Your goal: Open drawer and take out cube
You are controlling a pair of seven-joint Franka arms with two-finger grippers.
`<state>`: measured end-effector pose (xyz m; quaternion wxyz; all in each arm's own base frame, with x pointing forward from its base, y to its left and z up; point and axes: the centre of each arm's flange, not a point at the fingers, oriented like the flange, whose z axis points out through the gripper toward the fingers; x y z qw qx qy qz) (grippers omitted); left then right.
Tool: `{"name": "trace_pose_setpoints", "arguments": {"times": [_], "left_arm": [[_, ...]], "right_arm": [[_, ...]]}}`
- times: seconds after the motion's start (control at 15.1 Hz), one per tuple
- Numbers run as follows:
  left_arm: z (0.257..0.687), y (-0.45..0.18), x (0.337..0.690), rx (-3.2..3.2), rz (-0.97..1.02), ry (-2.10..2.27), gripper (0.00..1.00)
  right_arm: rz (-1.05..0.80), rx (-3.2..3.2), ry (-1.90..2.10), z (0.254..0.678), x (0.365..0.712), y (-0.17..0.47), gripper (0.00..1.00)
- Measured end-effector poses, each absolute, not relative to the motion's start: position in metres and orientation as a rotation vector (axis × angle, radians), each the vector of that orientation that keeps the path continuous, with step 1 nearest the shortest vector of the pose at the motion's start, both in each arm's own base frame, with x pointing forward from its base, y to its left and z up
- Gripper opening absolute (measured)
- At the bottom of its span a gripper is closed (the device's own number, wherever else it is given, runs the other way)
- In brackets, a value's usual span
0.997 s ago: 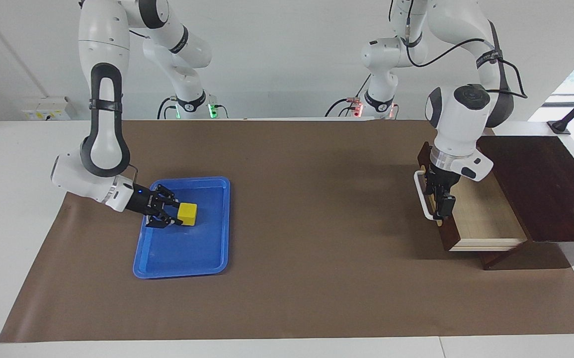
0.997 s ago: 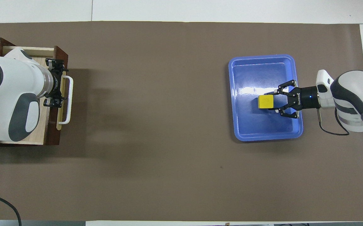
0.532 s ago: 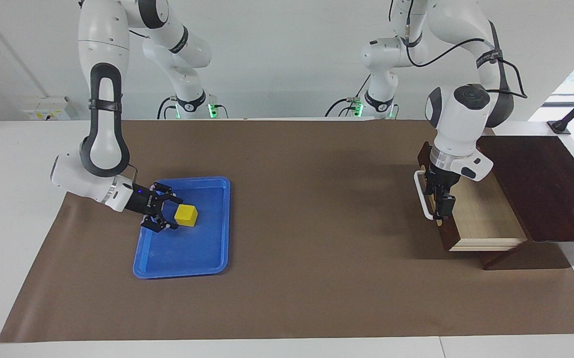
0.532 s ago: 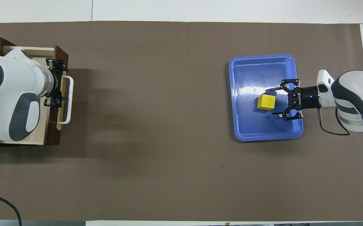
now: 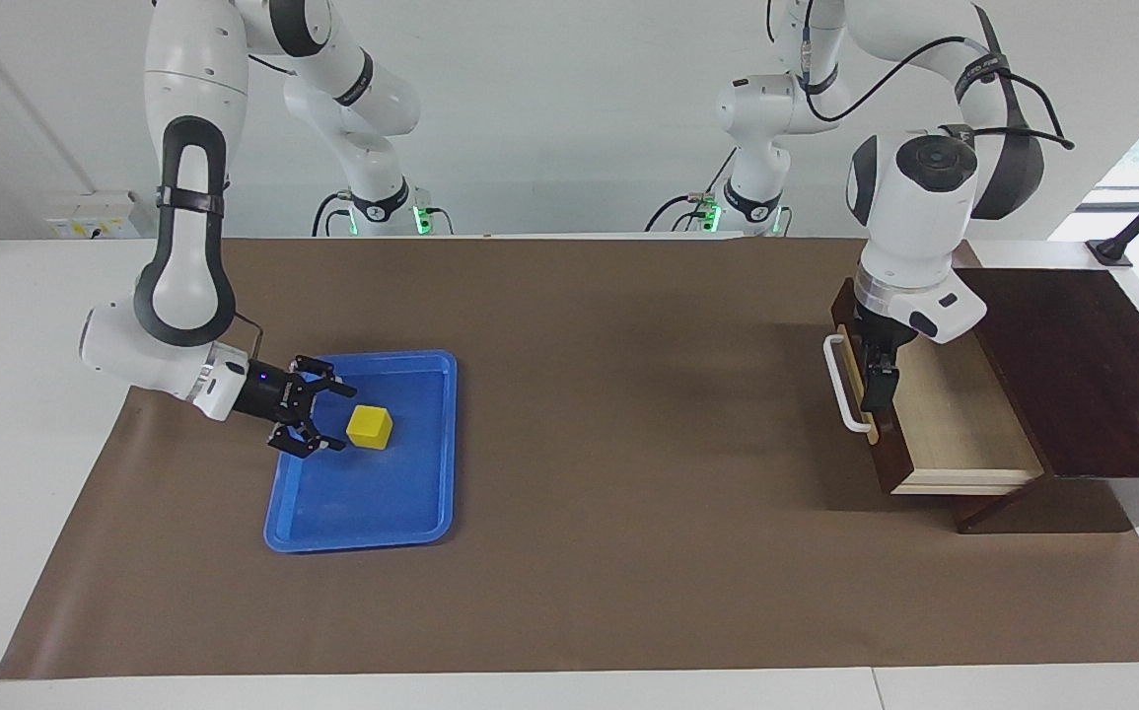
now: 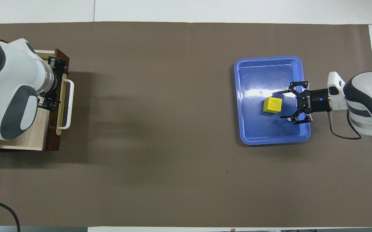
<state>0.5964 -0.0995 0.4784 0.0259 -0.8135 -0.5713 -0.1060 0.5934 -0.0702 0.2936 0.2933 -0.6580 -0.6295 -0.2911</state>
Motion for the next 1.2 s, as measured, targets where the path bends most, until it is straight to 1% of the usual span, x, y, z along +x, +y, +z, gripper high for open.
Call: {"name": "trace_pose_setpoints", "arguments": {"times": [0.13, 0.33, 0.4, 0.73, 0.86, 1.0, 1.2], "left_arm": [[0.472, -0.094, 0.596, -2.502, -0.317, -1.772, 1.00], [0.456, -0.089, 0.593, -2.430, -0.311, -1.878, 1.00], [0.455, -0.087, 0.594, -2.400, -0.316, -1.926, 1.00], [0.456, -0.080, 0.595, -2.365, -0.319, -1.986, 1.00], [0.457, -0.063, 0.598, -2.355, -0.332, -2.008, 1.00], [0.460, -0.032, 0.602, -2.367, -0.348, -1.993, 1.00], [0.462, 0.026, 0.605, -2.384, -0.373, -1.954, 1.00]], "right_arm": [[-0.719, -1.811, -1.644, 0.320, 0.601, -0.067, 1.00], [-0.582, -1.948, -1.590, 0.381, 0.608, -0.052, 1.00], [-0.536, -2.013, -1.566, 0.407, 0.608, -0.044, 1.00], [-0.379, -2.297, -1.405, 0.504, 0.598, -0.020, 1.00], [-0.288, -2.456, -1.327, 0.545, 0.590, -0.003, 1.00], [-0.196, -2.608, -1.208, 0.583, 0.569, 0.013, 1.00], [-0.075, -2.777, -0.995, 0.617, 0.537, 0.012, 1.00]]}}
